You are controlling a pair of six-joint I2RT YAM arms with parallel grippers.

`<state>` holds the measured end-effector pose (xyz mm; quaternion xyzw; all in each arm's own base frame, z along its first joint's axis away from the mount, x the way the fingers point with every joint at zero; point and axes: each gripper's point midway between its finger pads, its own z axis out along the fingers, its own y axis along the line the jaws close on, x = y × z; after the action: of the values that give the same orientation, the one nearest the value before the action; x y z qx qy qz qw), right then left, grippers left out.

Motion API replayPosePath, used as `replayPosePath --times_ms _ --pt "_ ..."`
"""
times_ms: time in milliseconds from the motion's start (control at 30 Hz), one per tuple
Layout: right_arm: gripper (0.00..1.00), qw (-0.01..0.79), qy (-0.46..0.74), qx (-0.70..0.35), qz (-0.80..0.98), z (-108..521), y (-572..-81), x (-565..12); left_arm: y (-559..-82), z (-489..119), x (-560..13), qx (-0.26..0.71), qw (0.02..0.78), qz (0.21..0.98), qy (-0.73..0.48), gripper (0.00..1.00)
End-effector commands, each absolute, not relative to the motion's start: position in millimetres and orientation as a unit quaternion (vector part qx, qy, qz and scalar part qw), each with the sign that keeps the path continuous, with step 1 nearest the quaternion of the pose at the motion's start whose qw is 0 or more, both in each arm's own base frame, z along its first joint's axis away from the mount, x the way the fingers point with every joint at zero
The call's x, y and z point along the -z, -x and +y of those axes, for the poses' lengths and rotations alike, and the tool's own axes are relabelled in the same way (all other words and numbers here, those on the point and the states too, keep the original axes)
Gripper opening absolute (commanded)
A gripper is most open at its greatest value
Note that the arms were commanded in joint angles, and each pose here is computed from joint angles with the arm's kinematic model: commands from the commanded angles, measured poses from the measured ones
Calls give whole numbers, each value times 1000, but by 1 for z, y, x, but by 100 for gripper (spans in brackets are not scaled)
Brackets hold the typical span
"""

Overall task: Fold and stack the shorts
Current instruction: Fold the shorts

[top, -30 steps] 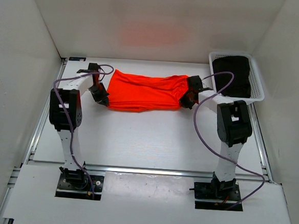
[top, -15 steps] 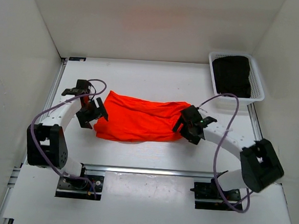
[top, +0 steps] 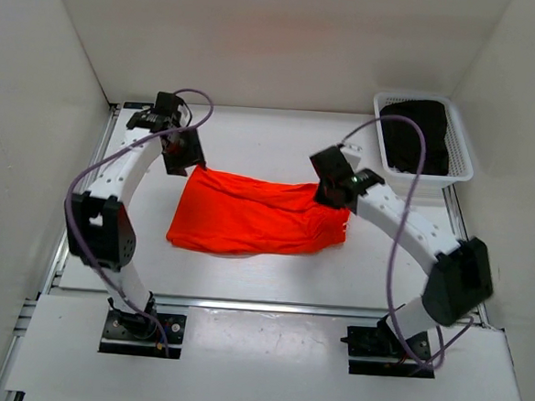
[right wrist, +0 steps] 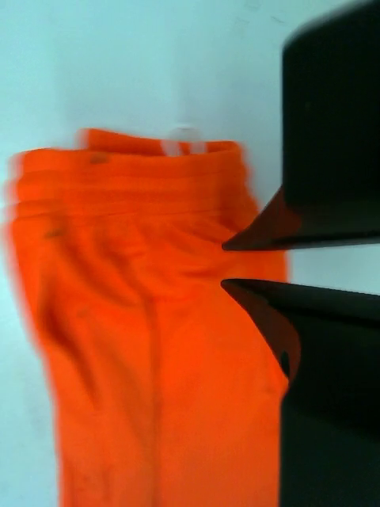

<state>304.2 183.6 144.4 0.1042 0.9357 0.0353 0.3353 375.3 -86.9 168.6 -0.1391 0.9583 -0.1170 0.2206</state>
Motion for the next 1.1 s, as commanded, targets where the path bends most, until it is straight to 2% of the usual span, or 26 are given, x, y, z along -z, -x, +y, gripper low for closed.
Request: replayPosePath --times_ms 0,67,133,200,333,467,533,633,667,767,800,867,1067 --pt "42 324 -38 20 945 175 -348 -139 -400 -82 -142 72 197 969 132 80" --pt "58 299 -21 44 953 169 -363 -124 -417 -78 -147 55 208 967 136 90" --pt "75 298 -28 49 953 165 -377 -124 -425 -73 -127 21 187 973 137 91" --pt "79 281 -39 50 958 153 -382 -114 -437 -73 -126 5 193 973 130 92" --pt "79 259 -55 18 964 139 -388 -98 -451 -69 -96 -19 168 978 120 94" --pt "79 241 -61 -9 969 134 -395 -77 -470 -73 -87 -17 175 977 121 95" --pt "75 238 -63 -22 969 137 -400 -75 -475 -76 -81 -11 172 978 120 93" --pt "59 233 -62 -47 969 140 -406 -70 -479 -82 -70 -1 159 980 117 79" --pt "48 231 -60 -51 970 141 -406 -70 -479 -82 -64 -2 154 981 117 64" --pt "31 233 -59 -59 969 145 -409 -68 -479 -79 -64 3 152 981 121 28" --pt "15 229 -59 -57 970 144 -407 -65 -479 -79 -64 3 152 981 121 10" --pt "1 224 -75 -56 970 140 -405 -61 -477 -76 -62 5 146 981 124 10" --pt "0 262 -128 -34 956 111 -404 -79 -478 -51 -69 14 163 975 152 10"
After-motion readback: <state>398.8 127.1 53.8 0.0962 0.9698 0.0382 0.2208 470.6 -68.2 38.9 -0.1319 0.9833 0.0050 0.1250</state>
